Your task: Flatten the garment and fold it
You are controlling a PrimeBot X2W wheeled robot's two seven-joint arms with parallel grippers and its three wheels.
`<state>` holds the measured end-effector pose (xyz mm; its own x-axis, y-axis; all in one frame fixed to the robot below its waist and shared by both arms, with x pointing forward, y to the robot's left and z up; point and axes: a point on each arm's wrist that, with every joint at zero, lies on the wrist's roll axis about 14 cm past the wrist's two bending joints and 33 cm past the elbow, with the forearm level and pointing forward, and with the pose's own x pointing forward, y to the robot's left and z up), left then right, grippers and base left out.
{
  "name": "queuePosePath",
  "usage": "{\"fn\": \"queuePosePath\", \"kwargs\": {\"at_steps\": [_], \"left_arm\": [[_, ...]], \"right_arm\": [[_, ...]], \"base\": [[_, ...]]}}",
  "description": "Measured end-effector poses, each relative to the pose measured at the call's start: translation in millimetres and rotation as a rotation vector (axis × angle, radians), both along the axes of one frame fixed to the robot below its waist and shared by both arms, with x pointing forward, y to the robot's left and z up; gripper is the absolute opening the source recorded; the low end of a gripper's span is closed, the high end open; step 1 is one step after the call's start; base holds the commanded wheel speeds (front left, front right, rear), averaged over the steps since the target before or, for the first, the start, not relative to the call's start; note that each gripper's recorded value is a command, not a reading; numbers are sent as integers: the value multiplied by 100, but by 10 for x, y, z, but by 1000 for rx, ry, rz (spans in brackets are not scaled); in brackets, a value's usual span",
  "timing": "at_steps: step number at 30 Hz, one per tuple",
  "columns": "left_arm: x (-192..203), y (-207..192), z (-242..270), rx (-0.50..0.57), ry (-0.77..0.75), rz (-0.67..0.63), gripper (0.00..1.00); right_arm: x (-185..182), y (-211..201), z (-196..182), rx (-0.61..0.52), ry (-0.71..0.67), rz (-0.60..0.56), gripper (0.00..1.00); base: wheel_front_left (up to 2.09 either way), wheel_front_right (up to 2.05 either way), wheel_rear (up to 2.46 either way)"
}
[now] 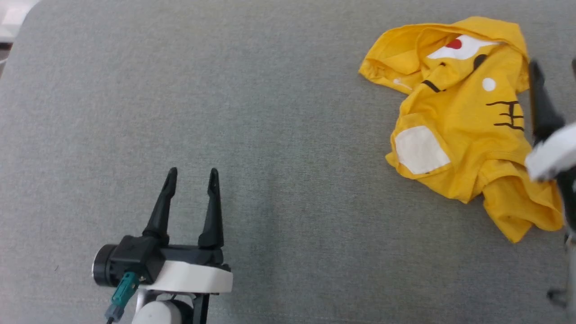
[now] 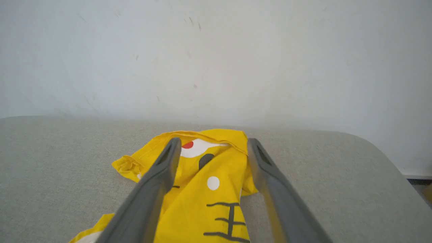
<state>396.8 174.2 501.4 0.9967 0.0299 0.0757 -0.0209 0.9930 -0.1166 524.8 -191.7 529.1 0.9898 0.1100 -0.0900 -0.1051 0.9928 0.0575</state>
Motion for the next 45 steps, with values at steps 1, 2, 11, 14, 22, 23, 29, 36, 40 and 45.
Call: {"fn": "queuePosePath", "kwargs": {"at_steps": [1,2,11,14,22,23,29,36,40,45], "left_arm": [[-7,3,4,2,-1,0,100],[-16,-3,7,4,-2,-2,100],[-84,-63,28,-6,-7,-23,100],[-122,-90,5,-9,3,-30,100],[-157,-140,38,-12,-6,-47,100],[-152,-166,48,-9,-10,-60,100],[42,-473,158,-2,-53,-186,100],[488,-1143,423,39,-6,-432,100],[647,-1544,471,54,67,-573,100],[686,-2003,336,33,224,-707,100]], "right_arm": [[-113,-21,-13,-2,-8,-9,100],[-225,-38,-29,0,-16,-21,100],[-1114,-321,-330,-42,-47,-160,100],[-1314,-429,-518,18,-27,-201,100],[-1514,-402,-768,91,7,-219,100],[-1517,-406,-763,92,4,-221,100],[-1504,-440,-785,91,0,-233,100],[-1506,-445,-939,98,41,-241,100],[-1471,-426,-991,105,51,-239,100],[-1404,-405,-1038,107,59,-235,100]], "base": [[0,0,0],[0,0,0],[0,0,0],[0,0,0],[0,0,0],[0,0,0],[0,0,0],[0,0,0],[0,0,0],[0,0,0]]}}
